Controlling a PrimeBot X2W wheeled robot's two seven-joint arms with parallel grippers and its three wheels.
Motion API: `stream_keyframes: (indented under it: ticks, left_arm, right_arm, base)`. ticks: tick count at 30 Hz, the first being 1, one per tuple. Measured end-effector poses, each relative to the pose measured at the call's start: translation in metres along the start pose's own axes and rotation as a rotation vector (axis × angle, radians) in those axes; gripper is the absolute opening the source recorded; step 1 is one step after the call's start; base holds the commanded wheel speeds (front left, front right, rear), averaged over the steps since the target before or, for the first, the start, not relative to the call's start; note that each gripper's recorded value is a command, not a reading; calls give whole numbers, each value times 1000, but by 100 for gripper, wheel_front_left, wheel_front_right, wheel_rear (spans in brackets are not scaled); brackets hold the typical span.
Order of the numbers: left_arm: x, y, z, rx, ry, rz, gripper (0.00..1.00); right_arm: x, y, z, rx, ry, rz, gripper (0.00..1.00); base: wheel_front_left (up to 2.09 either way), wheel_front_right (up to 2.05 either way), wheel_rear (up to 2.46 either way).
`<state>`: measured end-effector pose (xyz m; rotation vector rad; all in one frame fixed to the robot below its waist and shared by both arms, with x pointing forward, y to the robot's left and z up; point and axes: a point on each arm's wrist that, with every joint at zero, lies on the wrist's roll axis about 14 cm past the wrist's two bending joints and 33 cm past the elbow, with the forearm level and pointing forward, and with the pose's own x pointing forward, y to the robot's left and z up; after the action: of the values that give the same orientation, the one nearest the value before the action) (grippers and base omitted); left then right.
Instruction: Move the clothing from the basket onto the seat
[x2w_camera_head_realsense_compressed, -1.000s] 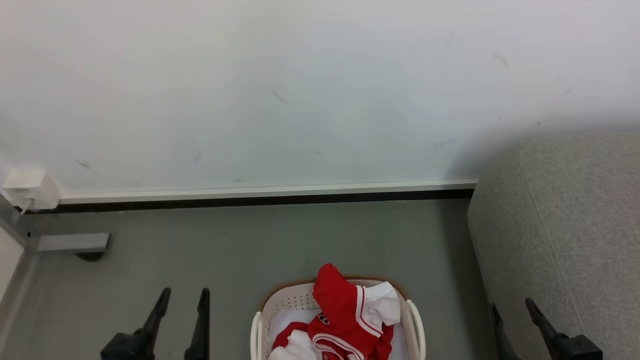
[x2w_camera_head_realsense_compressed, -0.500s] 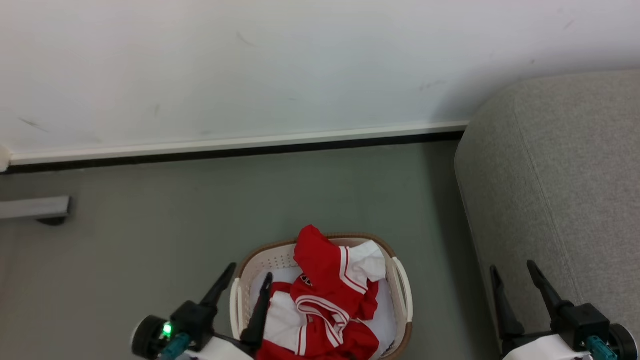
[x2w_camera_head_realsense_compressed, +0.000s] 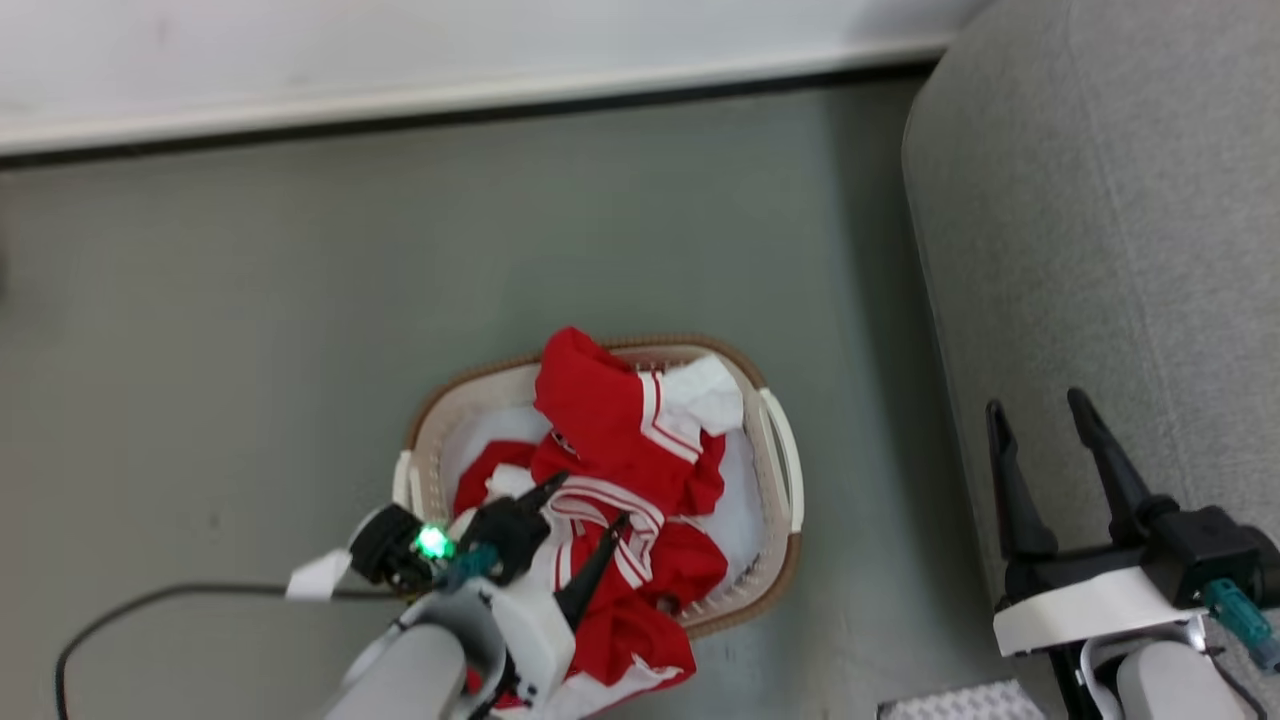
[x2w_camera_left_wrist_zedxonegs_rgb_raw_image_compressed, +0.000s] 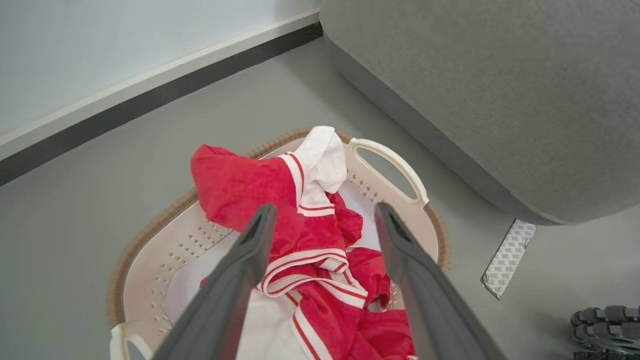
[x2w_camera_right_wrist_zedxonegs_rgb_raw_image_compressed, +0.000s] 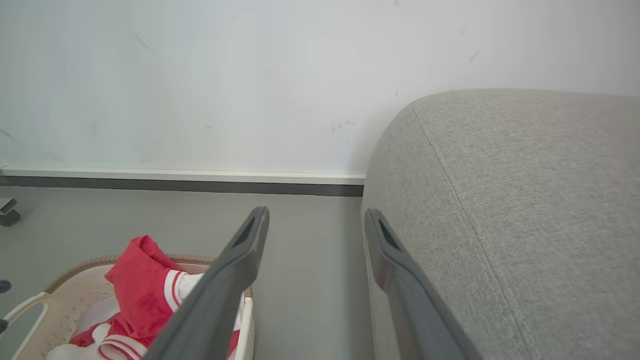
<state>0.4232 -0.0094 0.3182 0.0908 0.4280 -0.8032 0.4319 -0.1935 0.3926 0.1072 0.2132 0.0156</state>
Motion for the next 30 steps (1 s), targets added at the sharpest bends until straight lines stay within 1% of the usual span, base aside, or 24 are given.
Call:
stream_keyframes:
  ticks: [7, 13, 22, 26, 30]
  left_arm:
    - [36, 12, -59, -53, 191, -16, 100]
    - [50, 22, -109, -89, 320, -13, 100]
    - [69, 48, -143, -123, 378, 58, 100]
    - [80, 54, -150, -117, 382, 57, 100]
    - [88, 63, -159, -105, 393, 60, 100]
  right_arm:
    - [26, -2, -19, -7, 26, 6, 100]
    - [38, -3, -43, -12, 68, 12, 100]
    - [56, 5, -48, 0, 46, 44, 100]
    - [62, 5, -49, 0, 37, 50, 100]
    - [63, 6, -60, 5, 58, 53, 100]
  base:
    - [0, 0, 0]
    - [0, 0, 0]
    - [0, 0, 0]
    - [0, 0, 0]
    - [0, 0, 0]
